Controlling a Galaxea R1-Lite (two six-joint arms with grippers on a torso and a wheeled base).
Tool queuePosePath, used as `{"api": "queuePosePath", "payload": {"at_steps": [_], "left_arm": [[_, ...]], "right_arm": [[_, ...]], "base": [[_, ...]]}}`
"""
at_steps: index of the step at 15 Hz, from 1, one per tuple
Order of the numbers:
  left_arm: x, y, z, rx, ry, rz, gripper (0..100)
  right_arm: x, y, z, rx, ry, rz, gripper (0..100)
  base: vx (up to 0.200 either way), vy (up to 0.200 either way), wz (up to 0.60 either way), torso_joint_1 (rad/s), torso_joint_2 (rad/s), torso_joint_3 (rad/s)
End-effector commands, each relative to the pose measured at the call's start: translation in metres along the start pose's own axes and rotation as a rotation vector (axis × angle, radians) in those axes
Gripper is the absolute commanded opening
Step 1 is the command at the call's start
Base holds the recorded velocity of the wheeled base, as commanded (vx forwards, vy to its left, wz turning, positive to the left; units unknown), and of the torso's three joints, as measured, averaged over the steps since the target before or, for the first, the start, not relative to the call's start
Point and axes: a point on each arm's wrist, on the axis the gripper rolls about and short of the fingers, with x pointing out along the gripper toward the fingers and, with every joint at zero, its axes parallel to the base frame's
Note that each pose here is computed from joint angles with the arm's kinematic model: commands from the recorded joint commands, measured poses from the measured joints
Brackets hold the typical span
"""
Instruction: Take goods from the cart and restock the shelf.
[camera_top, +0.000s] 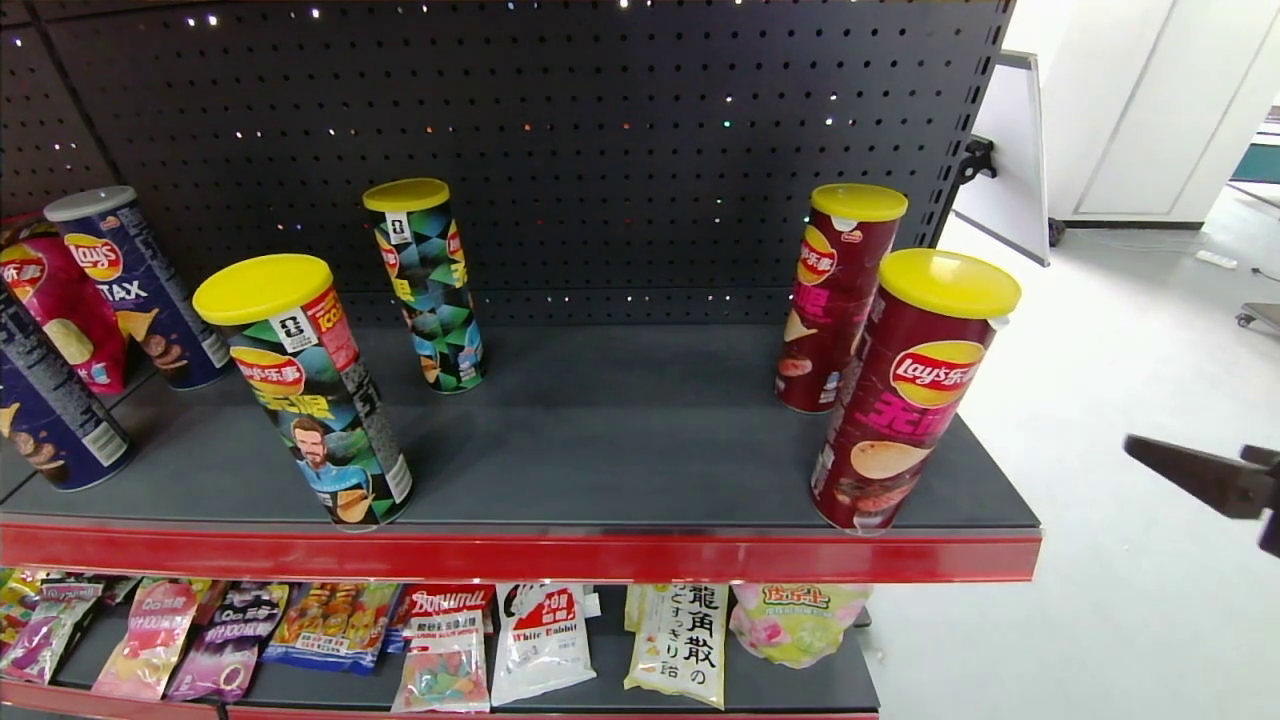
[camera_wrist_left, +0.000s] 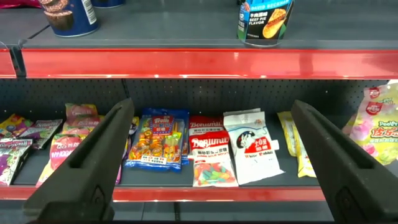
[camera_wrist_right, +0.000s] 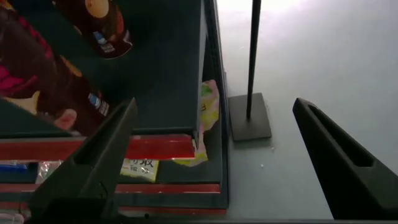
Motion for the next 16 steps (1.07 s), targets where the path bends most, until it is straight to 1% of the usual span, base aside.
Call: {"api": "queuePosePath", "payload": {"at_steps": [1,2,6,8,11,16], "left_arm": [[0.0,0.0,0.0,-0.001,-0.001,0.0,100],[0.0,0.0,0.0,-0.001,-0.001,0.0,100],[0.0,0.0,0.0,-0.001,-0.001,0.0,100],[0.0,0.0,0.0,-0.001,-0.001,0.0,100],[0.0,0.0,0.0,-0.001,-0.001,0.0,100],[0.0,0.0,0.0,-0.001,-0.001,0.0,100]], "right_arm": [[0.06,0.008,0.002,-0.034,0.139,0.034,100],[0.064,0.009,0.002,-0.059,0.12,0.041,100],[0.085,0.01,-0.006,-0.132,0.161,0.046,100],[0.094,0.01,-0.007,-0.153,0.159,0.049,100],[0.101,0.018,-0.009,-0.199,0.143,0.077,100],[0.102,0.03,-0.017,-0.256,0.168,0.108,100]], "base": [[0.0,0.0,0.0,0.0,0.0,0.0],[0.0,0.0,0.0,0.0,0.0,0.0],[0.0,0.0,0.0,0.0,0.0,0.0],[0.0,0.0,0.0,0.0,0.0,0.0],[0.0,0.0,0.0,0.0,0.0,0.0],[0.0,0.0,0.0,0.0,0.0,0.0]]}}
